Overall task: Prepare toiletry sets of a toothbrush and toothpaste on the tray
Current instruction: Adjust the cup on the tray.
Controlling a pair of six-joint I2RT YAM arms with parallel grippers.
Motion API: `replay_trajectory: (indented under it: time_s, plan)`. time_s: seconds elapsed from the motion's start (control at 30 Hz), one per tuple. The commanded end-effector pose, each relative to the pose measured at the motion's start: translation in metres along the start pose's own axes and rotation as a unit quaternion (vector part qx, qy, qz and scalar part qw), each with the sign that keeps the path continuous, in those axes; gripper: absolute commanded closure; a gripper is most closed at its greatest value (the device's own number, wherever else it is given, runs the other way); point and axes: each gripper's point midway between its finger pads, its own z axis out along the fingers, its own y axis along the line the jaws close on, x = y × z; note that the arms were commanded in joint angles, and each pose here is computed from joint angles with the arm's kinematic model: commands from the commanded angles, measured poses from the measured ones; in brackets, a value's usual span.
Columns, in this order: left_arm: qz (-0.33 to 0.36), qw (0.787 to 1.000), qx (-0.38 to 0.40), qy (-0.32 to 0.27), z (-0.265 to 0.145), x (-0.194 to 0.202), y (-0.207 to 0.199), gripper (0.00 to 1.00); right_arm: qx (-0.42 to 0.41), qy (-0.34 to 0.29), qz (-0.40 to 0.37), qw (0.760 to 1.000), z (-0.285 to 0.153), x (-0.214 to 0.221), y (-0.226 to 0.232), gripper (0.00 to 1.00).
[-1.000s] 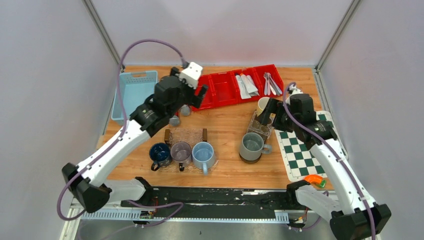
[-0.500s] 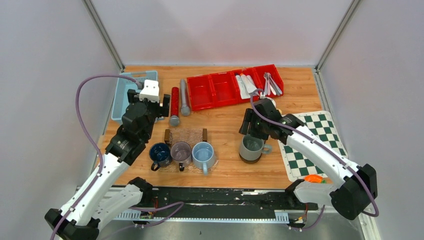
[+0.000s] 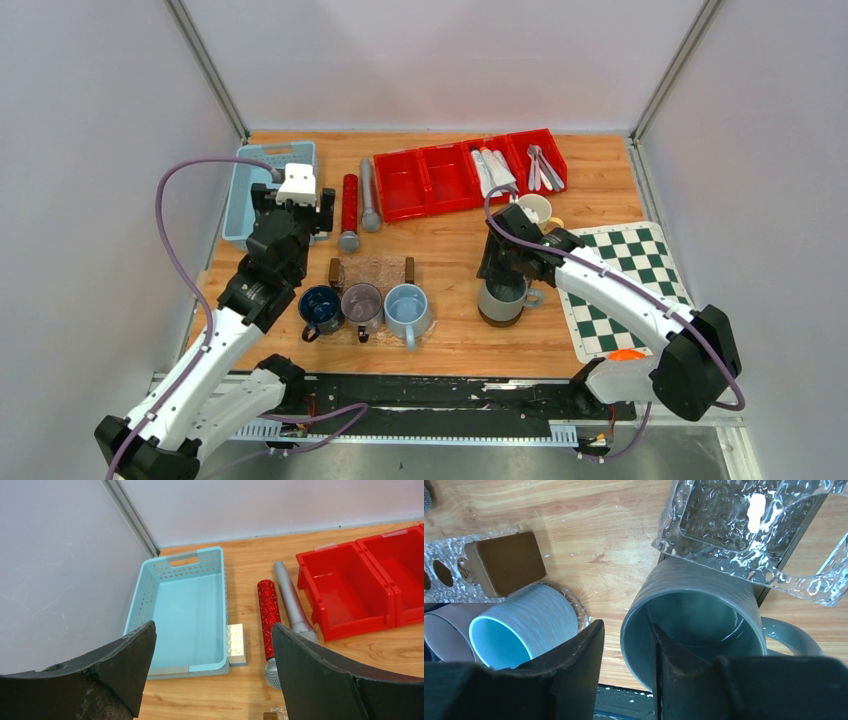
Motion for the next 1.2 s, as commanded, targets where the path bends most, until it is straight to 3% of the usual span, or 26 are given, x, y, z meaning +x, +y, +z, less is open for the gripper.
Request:
replay_trajectory:
  time_s: [0.0, 0.2, 0.93, 1.03, 1.17]
  plan:
    - [-0.016, 0.999, -0.025, -0.033, -0.002, -0.017, 0.013, 0.08, 0.013, -0.007, 0.01, 1.0, 0.004, 0.0, -0.003, 0.63]
    - [-0.013, 0.999, -0.028, -0.03, -0.001, -0.014, 0.014, 0.09, 0.03, -0.007, 0.004, 1.0, 0.004, 0.002, -0.011, 0.7]
    - [-0.006, 1.0, -0.021, -0.022, 0.003, -0.009, 0.009, 0.09, 0.058, -0.02, -0.004, 0.998, 0.0, -0.001, -0.024, 0.78]
    - [-0.007, 1.0, -0.021, -0.022, 0.004, -0.008, 0.009, 0.09, 0.054, -0.021, -0.006, 0.998, -0.001, -0.003, -0.022, 0.76]
    - [-0.007, 1.0, -0.02, -0.023, 0.004, -0.009, 0.009, 0.09, 0.036, -0.031, -0.015, 0.999, -0.011, -0.01, -0.014, 0.6]
